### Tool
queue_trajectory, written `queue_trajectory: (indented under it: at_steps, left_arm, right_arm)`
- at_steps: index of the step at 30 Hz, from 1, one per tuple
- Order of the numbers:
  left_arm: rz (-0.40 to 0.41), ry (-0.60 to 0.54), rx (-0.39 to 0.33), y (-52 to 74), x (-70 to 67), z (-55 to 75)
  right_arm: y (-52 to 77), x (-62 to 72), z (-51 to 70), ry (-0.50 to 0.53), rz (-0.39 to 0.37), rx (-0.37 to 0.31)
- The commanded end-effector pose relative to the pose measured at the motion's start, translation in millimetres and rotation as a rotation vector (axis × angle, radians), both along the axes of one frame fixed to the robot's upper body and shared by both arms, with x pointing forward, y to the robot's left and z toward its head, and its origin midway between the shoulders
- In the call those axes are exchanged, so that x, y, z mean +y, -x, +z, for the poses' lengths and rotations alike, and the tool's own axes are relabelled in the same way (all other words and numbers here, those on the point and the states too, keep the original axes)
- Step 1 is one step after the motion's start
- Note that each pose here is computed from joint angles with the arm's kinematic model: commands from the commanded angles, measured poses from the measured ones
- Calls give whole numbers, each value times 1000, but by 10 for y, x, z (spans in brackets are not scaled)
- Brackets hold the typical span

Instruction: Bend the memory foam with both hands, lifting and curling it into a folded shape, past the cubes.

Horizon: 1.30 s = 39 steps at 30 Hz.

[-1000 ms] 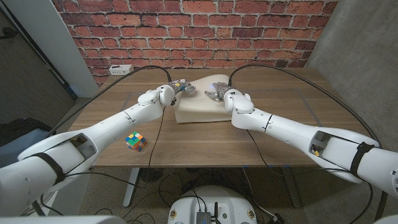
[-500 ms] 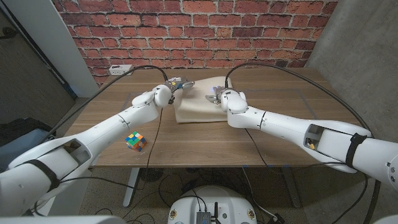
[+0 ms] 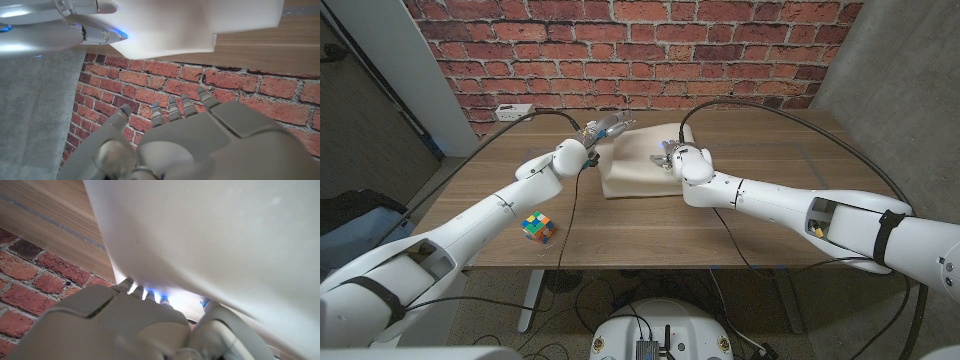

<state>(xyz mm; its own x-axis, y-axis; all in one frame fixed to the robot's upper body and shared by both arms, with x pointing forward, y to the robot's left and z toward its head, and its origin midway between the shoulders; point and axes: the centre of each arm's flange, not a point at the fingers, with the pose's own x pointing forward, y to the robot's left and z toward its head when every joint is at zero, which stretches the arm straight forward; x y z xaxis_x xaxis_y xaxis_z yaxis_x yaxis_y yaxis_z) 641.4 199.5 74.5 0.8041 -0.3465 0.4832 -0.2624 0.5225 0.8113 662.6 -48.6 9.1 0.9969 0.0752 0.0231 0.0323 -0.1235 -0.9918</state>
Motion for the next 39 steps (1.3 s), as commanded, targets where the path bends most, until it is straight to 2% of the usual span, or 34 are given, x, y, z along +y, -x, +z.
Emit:
queue_trajectory:
  at_steps: [1,2,15,19,23,32,39]
  left_arm:
    - [-224,212,-10,165,162,-50]
    - [-262,246,-7,177,174,-79]
    - [-453,461,-46,263,260,-244]
    - [-498,551,-90,331,334,-294]
    - [-518,603,-112,377,382,-328]
    - [-525,633,-133,443,424,-378]
    - [-526,637,-144,472,432,-368]
  right_arm:
    - [18,32,-59,4,11,-2]
    - [29,25,-65,-4,16,-14]
    - [168,20,-42,-28,52,-83]
    - [242,5,-28,-42,72,-132]
    - [312,-3,-13,-65,102,-197]
    - [435,-45,63,-122,134,-360]
    - [534,-168,138,-228,181,-495]
